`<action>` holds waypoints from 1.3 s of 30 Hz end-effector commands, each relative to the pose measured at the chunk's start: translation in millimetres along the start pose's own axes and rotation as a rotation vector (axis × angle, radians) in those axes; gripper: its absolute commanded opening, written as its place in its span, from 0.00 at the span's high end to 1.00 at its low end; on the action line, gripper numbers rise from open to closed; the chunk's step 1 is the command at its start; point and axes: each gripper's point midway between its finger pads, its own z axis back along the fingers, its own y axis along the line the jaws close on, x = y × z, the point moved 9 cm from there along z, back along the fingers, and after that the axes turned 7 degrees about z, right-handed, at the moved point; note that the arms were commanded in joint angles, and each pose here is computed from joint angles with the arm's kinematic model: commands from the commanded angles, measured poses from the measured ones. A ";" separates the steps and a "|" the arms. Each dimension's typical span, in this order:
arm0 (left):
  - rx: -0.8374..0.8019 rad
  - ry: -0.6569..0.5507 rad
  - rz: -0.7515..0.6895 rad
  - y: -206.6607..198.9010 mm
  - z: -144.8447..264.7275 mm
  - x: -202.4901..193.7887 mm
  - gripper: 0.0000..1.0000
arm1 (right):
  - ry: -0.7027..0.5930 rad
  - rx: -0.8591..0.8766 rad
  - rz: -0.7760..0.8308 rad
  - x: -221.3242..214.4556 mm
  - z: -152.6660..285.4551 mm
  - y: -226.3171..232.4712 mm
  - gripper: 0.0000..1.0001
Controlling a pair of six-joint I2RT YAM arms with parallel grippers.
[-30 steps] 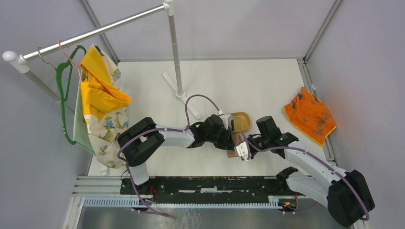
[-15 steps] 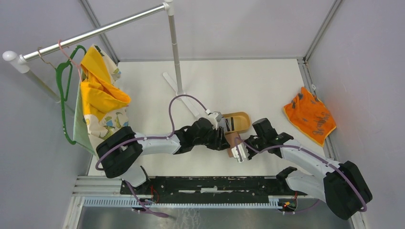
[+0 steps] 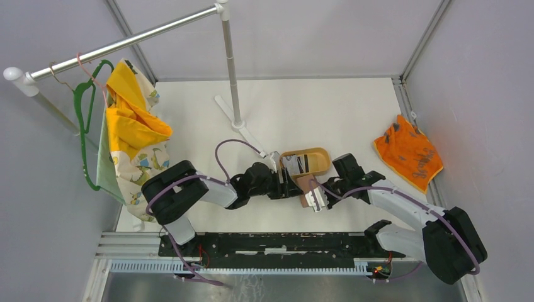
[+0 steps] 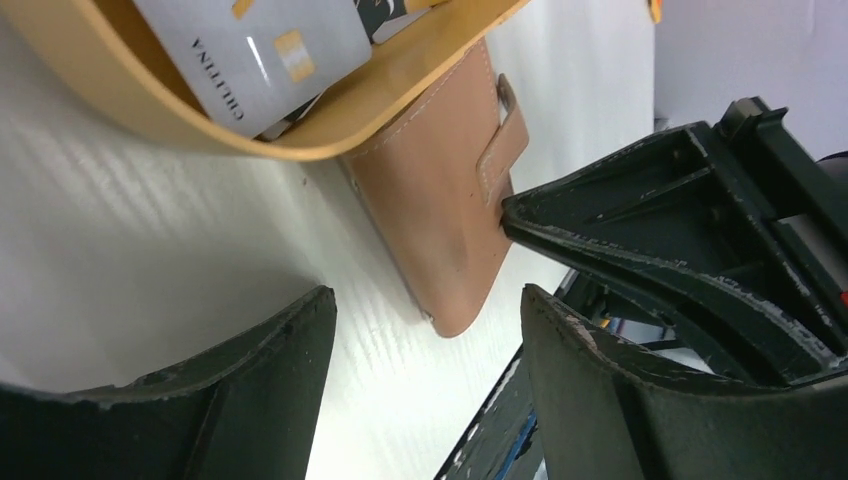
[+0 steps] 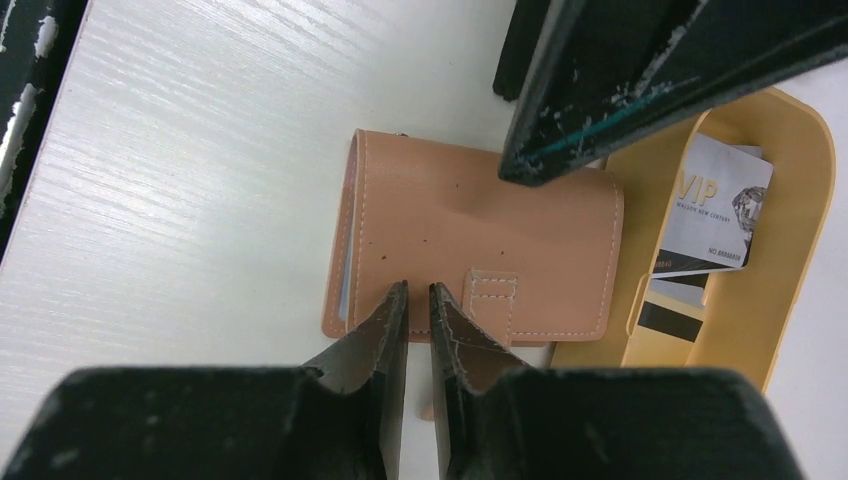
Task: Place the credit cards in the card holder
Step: Close the card holder at the center of the board.
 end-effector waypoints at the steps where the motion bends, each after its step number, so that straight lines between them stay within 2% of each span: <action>1: -0.051 -0.032 0.091 -2.0 -12.4 6.9 0.25 | 0.093 0.079 -0.057 -14.7 3.1 16.2 0.81; 8: -0.027 -0.051 0.180 18.4 -21.7 0.5 0.26 | 0.094 0.100 -0.076 -17.6 2.9 19.0 0.81; 13: -0.040 -0.060 0.198 21.5 -31.0 0.4 0.33 | 0.093 0.116 -0.084 -18.7 2.1 20.7 0.81; 19: -0.085 -0.043 0.179 15.9 -43.6 -1.3 0.46 | 0.087 0.122 -0.089 -18.5 2.4 21.0 0.82; 30: -0.193 -0.007 0.117 1.7 -54.2 -9.4 0.88 | 0.063 0.109 -0.093 -16.2 3.8 19.1 0.82; 33: -0.204 -0.010 0.081 -1.5 -51.1 -10.2 0.98 | 0.019 0.090 -0.110 -12.4 7.0 14.5 0.80; 39: -0.145 -0.046 -0.078 -3.9 -32.1 -11.7 0.98 | -0.144 -0.028 -0.166 1.2 36.6 -5.1 0.71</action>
